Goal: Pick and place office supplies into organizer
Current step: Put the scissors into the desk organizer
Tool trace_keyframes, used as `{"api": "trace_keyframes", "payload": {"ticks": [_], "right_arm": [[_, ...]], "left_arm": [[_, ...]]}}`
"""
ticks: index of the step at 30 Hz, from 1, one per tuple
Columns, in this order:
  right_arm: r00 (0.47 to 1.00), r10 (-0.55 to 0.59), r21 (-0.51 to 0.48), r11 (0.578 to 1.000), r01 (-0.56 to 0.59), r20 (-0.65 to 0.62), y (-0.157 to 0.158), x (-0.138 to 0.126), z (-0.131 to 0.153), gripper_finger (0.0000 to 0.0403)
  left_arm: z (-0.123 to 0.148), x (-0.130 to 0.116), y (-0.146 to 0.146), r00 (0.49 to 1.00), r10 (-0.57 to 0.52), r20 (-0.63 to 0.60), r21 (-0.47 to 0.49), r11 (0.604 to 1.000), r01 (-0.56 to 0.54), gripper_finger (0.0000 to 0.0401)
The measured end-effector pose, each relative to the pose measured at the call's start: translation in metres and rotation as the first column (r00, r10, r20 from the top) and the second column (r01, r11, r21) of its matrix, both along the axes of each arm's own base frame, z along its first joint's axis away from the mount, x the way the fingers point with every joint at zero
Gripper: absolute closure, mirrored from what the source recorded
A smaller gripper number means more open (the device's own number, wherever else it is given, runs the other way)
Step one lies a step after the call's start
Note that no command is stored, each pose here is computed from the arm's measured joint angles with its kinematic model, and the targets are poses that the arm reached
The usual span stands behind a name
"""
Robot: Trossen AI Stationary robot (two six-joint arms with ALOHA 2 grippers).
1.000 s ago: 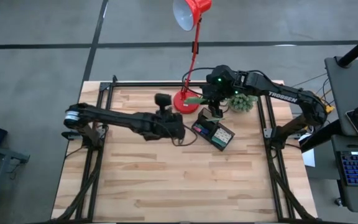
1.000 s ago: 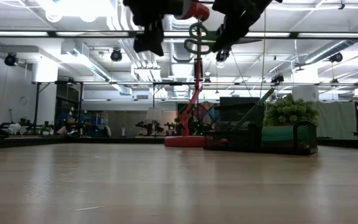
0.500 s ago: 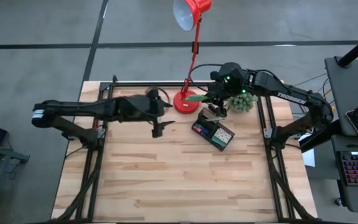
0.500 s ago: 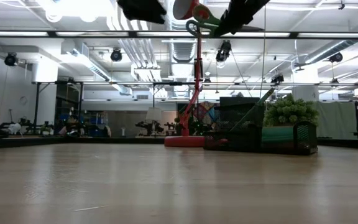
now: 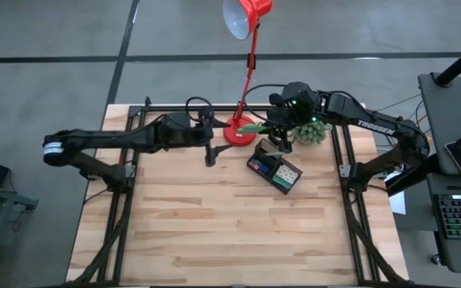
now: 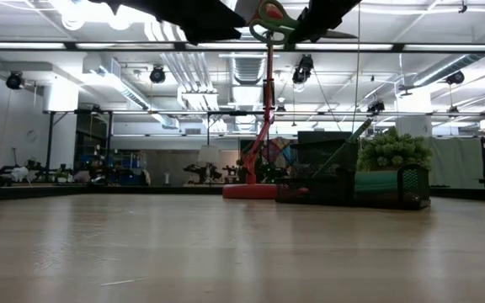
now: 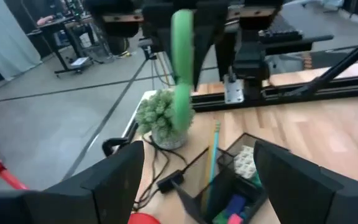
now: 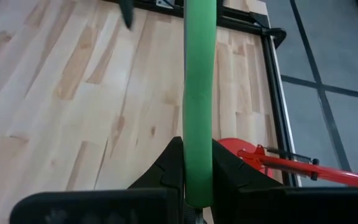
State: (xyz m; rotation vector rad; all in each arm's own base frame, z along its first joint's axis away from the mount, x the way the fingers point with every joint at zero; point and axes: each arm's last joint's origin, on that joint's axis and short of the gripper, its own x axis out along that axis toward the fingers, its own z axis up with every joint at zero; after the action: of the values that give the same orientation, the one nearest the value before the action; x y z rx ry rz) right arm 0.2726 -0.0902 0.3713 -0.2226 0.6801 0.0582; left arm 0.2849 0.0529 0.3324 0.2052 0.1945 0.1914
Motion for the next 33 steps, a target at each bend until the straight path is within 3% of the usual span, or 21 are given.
{"api": "trace_keyframes", "payload": {"ticks": [8,16,21,29,33], "right_arm": [[1.0,0.02,0.001,1.0,-0.02,0.02,0.001,-0.001,0.003,0.0374],[1.0,0.02,0.005,1.0,-0.02,0.02,0.001,-0.001,0.003,0.0374],[0.999,0.022,0.0,1.0,-0.022,0.028,0.001,0.0,0.003,0.0374],[0.999,0.013,-0.001,1.0,-0.013,0.034,0.001,0.0,0.004,0.0374],[0.999,0.012,-0.006,1.0,-0.012,0.032,0.001,0.0,0.004,0.0374]], "left_arm": [[-0.002,0.02,0.01,0.999,-0.003,0.041,0.038,0.999,0.001,0.0113],[-0.001,0.023,0.02,0.996,-0.032,0.086,0.042,0.999,0.028,0.0123],[0.0,0.022,0.022,0.995,-0.028,0.096,0.063,0.998,0.022,0.0196],[-0.002,0.025,0.025,0.994,-0.039,0.104,0.098,0.995,0.029,0.0371],[-0.002,0.025,0.026,0.994,-0.035,0.103,0.094,0.995,0.025,0.0384]]}}
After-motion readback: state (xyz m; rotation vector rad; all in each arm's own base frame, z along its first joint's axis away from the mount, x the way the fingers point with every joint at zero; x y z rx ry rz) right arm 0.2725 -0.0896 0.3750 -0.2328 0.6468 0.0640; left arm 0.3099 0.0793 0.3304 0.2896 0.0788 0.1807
